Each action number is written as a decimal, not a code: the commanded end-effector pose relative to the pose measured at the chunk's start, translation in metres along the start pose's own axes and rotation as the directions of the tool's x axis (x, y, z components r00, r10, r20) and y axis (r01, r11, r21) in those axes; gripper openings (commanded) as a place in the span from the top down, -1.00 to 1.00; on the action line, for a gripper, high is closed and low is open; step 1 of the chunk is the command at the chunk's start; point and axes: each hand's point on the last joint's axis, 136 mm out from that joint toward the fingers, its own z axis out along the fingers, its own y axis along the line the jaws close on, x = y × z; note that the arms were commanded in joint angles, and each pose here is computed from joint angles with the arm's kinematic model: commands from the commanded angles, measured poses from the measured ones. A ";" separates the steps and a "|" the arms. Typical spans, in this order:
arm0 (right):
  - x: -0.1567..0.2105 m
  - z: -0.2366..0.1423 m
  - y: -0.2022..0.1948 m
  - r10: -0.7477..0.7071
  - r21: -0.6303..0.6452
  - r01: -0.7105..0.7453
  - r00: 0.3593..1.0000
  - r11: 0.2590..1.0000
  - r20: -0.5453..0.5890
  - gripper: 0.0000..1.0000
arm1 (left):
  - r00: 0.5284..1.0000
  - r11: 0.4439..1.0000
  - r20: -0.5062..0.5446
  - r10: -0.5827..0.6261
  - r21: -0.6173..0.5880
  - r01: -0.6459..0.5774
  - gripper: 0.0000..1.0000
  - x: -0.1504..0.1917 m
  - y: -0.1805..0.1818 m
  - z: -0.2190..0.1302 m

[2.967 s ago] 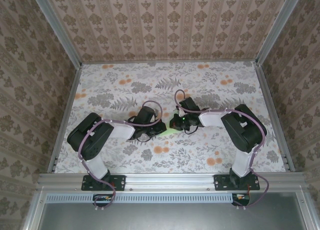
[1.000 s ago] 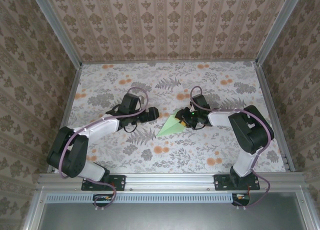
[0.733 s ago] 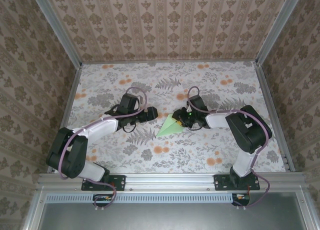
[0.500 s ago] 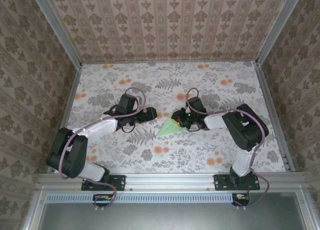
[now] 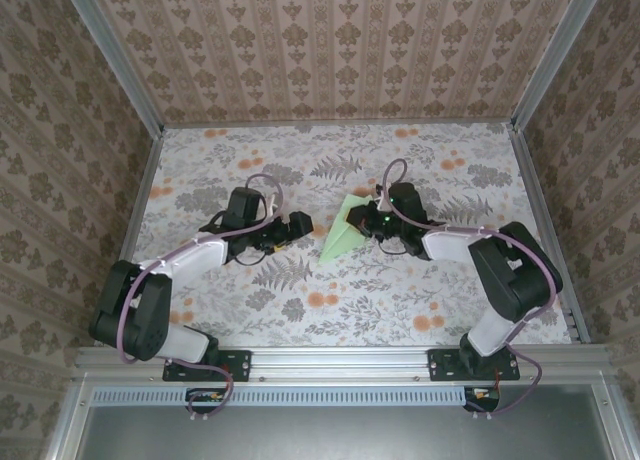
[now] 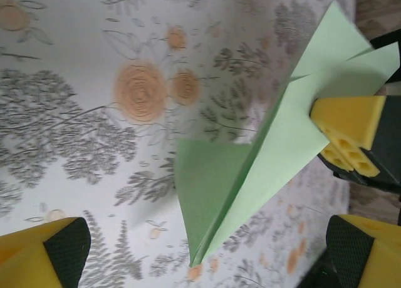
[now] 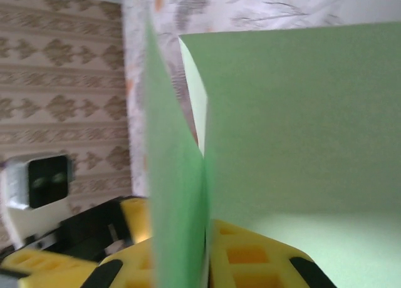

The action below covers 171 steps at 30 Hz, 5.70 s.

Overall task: Fold a paper plane with a square sheet of paper (pick it up from the middle)
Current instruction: Pick up the paper from the center of the table, then turn over the paper at the center of the table, then move the square sheet of paper to the center of the table.

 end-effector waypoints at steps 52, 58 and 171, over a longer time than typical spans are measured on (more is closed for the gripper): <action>-0.024 -0.028 0.024 -0.087 0.076 0.093 0.993 0.993 -0.078 -0.10 | 0.997 0.996 -0.036 0.070 0.060 -0.067 0.80 -0.010 -0.026 -0.011; -0.039 -0.066 -0.017 -0.154 0.367 0.136 0.988 0.920 0.020 -0.35 | 0.979 0.914 -0.081 0.188 -0.350 -0.205 0.81 -0.019 0.018 -0.047; 0.083 0.062 -0.070 -0.108 0.475 0.265 0.937 0.839 -0.331 0.44 | 0.971 0.936 0.059 -0.233 -0.259 0.240 -0.55 0.030 0.058 0.001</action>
